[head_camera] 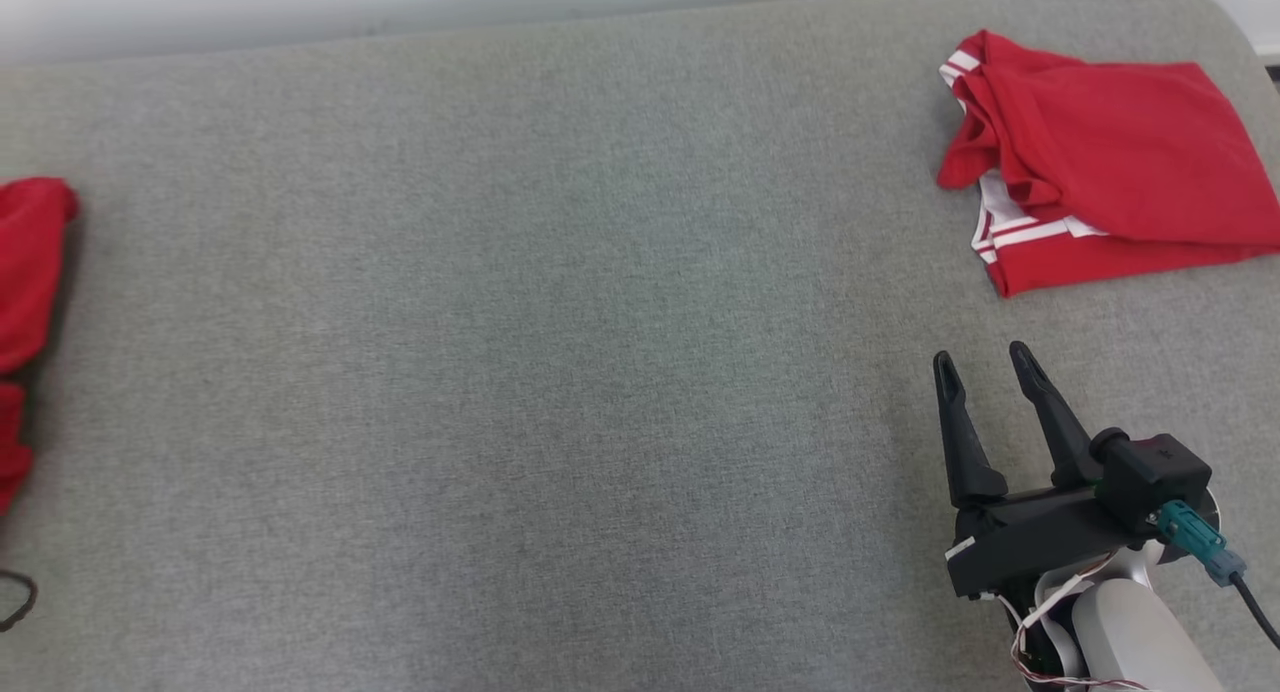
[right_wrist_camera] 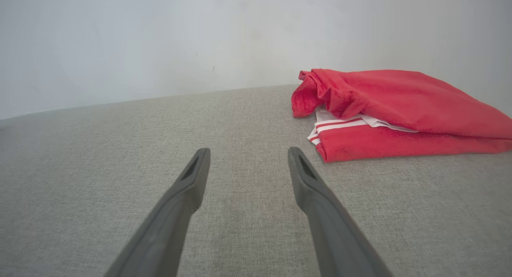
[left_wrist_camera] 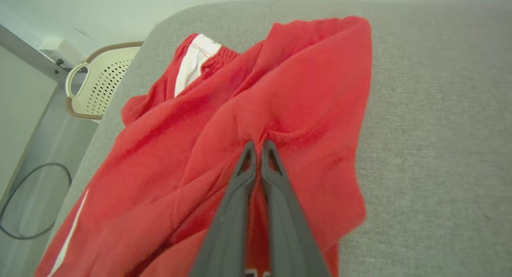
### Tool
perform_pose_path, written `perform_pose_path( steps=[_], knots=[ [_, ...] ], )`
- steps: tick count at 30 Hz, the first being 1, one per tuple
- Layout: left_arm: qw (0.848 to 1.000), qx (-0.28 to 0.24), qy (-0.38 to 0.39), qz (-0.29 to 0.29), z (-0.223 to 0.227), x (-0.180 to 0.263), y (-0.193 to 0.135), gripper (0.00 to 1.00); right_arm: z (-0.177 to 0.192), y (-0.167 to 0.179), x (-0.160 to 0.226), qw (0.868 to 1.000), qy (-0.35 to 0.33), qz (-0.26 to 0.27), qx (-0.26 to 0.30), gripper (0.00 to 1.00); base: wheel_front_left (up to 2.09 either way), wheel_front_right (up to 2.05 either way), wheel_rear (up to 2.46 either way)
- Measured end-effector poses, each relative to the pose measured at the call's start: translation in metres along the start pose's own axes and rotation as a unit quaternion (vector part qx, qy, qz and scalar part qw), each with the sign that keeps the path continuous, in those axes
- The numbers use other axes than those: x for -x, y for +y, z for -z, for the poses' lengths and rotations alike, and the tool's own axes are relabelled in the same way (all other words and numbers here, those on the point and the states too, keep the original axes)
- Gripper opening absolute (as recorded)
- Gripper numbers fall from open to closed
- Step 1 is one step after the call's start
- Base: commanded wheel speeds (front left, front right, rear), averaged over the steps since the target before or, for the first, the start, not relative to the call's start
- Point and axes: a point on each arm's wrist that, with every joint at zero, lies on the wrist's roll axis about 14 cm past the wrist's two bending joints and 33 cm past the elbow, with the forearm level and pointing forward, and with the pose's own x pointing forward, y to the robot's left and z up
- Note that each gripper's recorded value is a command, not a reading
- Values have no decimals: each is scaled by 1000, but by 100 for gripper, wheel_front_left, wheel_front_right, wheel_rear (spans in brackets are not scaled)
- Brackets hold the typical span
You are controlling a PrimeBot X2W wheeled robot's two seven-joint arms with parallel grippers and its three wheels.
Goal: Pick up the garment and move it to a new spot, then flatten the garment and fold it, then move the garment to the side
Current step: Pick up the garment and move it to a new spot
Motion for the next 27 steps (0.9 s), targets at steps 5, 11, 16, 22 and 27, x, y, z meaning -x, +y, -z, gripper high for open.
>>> perform_pose_path(
  steps=[5, 11, 16, 22, 27],
  knots=[
    [997, -14, -77, 21, -42, 14, -12, 0, -9, 6, 1, 1000, -11, -6, 0, 100, 0, 0, 0],
    [984, -34, -169, 52, -97, 43, -31, 0, -21, 12, 6, 1000, -26, -10, 1, 100, 0, 0, 0],
    [967, -53, -233, 89, -138, 74, -57, 0, -32, 17, 10, 999, -40, -13, 2, 100, 0, 0, 0],
    [938, -82, -296, 159, -175, 121, -107, 0, -44, 20, 15, 998, -56, -10, -3, 100, 0, 0, 0],
    [915, -98, -317, 229, -184, 150, -158, 0, -45, 17, 22, 998, -59, 3, -10, 100, 0, 0, 0]
  ],
)
